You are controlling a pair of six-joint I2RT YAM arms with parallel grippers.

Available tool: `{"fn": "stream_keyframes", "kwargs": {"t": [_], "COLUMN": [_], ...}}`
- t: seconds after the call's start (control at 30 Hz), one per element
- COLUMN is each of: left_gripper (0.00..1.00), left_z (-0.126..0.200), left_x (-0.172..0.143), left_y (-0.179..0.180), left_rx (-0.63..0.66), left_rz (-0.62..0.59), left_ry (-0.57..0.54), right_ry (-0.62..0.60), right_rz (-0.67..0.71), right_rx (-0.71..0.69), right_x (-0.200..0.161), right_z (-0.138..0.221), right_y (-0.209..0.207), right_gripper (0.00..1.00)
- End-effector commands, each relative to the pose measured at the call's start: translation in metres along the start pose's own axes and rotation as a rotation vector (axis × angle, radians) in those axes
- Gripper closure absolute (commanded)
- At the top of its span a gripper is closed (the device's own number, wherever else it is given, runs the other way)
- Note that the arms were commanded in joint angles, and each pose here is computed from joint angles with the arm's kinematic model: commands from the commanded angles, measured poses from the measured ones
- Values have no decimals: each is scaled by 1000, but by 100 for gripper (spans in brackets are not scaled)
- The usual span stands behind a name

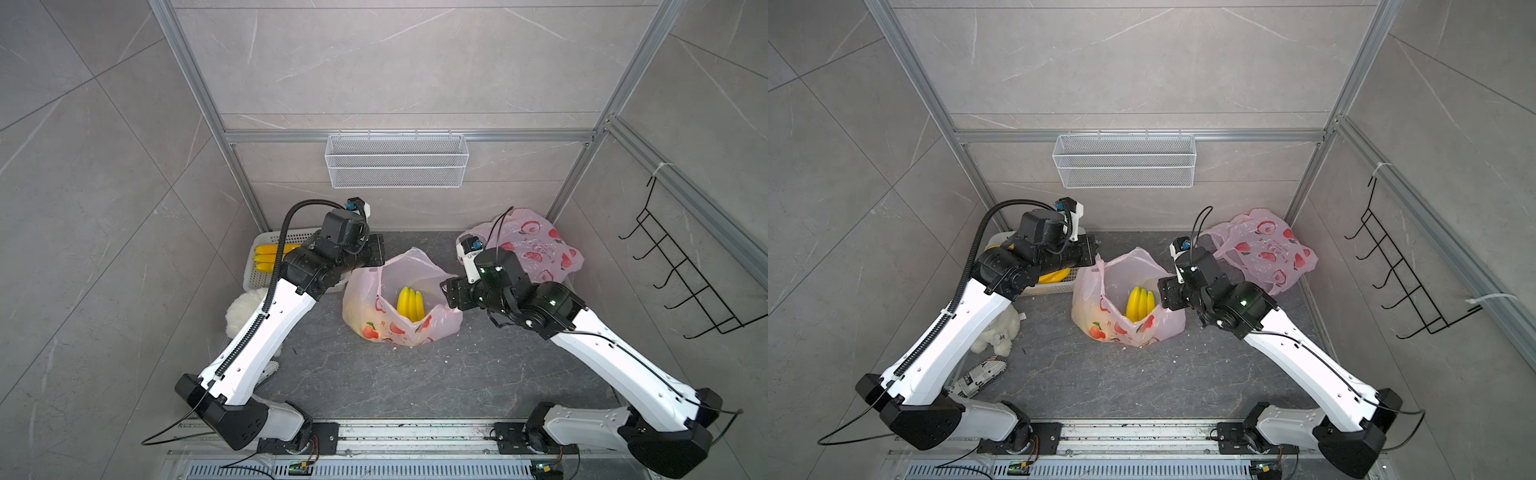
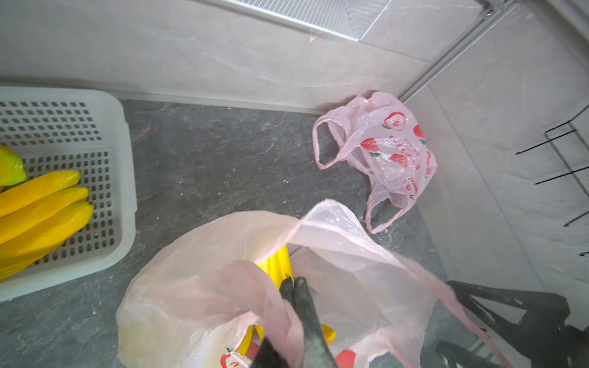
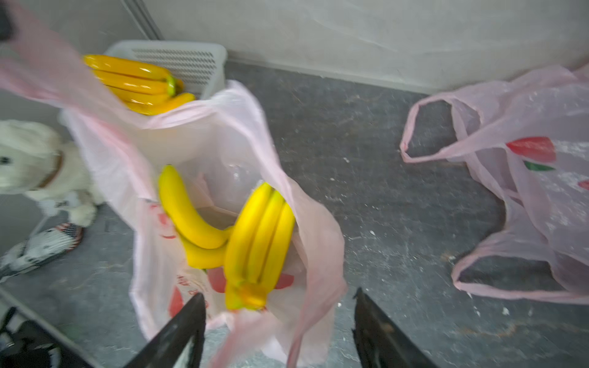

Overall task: Place the banana into a plastic bag & tie a knot
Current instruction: Adjust the plastic bag at the center of the board.

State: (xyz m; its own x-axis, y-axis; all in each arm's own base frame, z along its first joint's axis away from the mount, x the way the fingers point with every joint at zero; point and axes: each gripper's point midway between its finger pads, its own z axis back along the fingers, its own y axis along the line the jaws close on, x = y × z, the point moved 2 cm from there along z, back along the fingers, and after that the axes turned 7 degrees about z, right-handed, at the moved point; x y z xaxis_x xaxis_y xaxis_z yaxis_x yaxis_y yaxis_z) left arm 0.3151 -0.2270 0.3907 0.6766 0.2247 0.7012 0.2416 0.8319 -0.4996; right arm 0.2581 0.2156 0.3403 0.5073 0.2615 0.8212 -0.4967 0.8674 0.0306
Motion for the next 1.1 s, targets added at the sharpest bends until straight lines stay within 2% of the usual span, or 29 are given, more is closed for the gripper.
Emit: {"fn": "stream_keyframes", "kwargs": {"t": [0.0,0.2,0.37,0.5,0.73,0.97,1.07], "left_gripper": [100,100,100,100,100,100,100], "left_z": [-3,-8,-7,-3,4,11,14], "left_x": [-5,-9,-13,-16,-26,-33,-34], "left_y": [-12,-16,-23,-27,-30,-32,-34], "left_rx": [-8,2,-20,-40,-69,-99,-116], "left_rz": [13,32,53,76,122,175,194], "left_ry": [34,53,67,70,85,102,107], "right_ry": [-109,-173,-239,-284,-373,-395,-385], "right_rz": [112,145,186,164,144,130,140], "right_rx": [102,105,249,329,311,292,268], "right_x": [22,31,34,40,54,59,56], "right_z": [14,10,-1,-21,-45,-61,-69], "right_y": [31,40,72,93,100,103,101], "right_gripper": [22,20,21,25,32,51,55]}}
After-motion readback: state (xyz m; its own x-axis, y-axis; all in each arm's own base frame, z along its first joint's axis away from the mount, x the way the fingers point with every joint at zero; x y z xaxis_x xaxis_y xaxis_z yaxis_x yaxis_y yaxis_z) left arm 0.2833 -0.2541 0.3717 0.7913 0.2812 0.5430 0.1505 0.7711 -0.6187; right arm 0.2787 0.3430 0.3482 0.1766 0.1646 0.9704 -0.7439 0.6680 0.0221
